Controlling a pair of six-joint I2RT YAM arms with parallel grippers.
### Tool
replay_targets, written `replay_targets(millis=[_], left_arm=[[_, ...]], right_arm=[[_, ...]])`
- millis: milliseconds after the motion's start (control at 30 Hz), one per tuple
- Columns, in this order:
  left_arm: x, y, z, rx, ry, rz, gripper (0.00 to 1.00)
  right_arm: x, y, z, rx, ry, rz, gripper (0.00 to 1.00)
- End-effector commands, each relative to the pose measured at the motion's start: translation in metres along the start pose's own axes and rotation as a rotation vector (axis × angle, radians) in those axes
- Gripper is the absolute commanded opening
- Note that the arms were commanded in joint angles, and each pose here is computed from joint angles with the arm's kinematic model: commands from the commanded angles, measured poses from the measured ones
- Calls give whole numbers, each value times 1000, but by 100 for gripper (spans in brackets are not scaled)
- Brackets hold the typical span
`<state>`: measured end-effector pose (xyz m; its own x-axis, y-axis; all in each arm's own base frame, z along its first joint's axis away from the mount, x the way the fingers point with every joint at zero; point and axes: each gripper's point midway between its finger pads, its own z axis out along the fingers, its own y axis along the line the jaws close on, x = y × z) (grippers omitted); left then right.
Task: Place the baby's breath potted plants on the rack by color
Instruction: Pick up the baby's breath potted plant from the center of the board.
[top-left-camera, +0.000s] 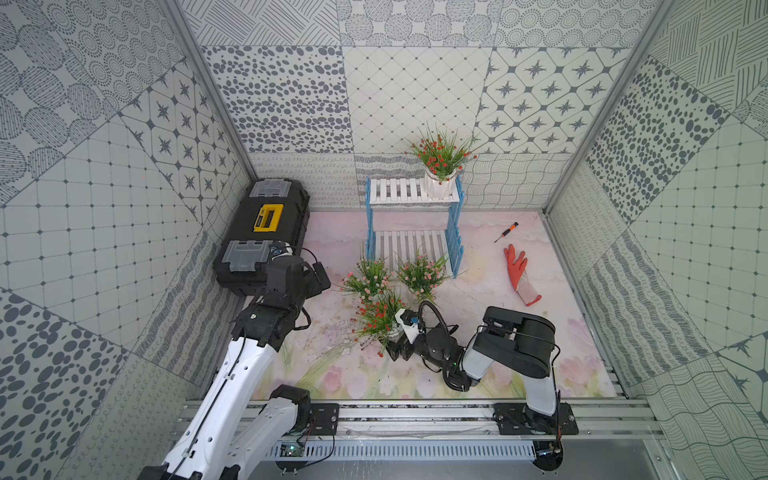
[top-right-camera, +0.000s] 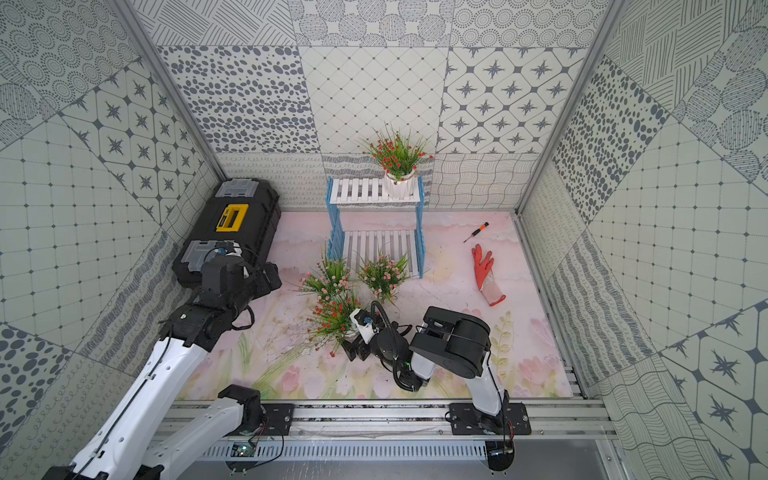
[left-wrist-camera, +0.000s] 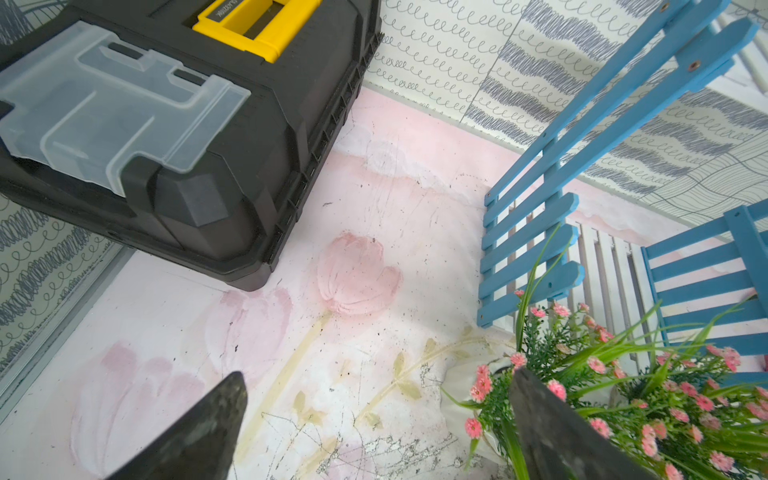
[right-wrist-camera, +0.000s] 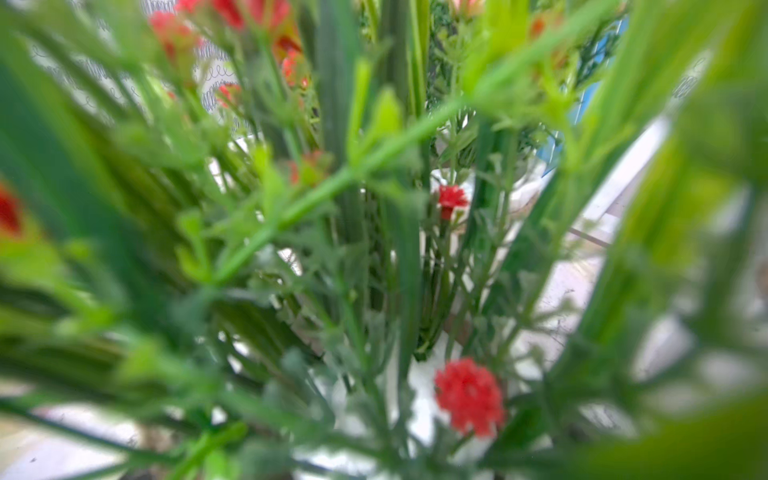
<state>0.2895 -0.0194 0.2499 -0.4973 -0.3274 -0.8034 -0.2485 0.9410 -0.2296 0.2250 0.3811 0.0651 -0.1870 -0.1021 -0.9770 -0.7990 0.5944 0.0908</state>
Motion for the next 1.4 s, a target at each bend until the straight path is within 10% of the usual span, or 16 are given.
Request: replay_targets(millis=[0,833,1367], left_arm=[[-4,3,-6,-16,-11,-10,99],[-4,7,-9,-30,-15,0,99],[-5,5,-10,-16,-16,9,98]], right_arm=[[-16,2,4,-15,-67,20,98],[-32,9,-7,-19,-71,-38,75],[-129,21,-61,7,-89,-114,70]])
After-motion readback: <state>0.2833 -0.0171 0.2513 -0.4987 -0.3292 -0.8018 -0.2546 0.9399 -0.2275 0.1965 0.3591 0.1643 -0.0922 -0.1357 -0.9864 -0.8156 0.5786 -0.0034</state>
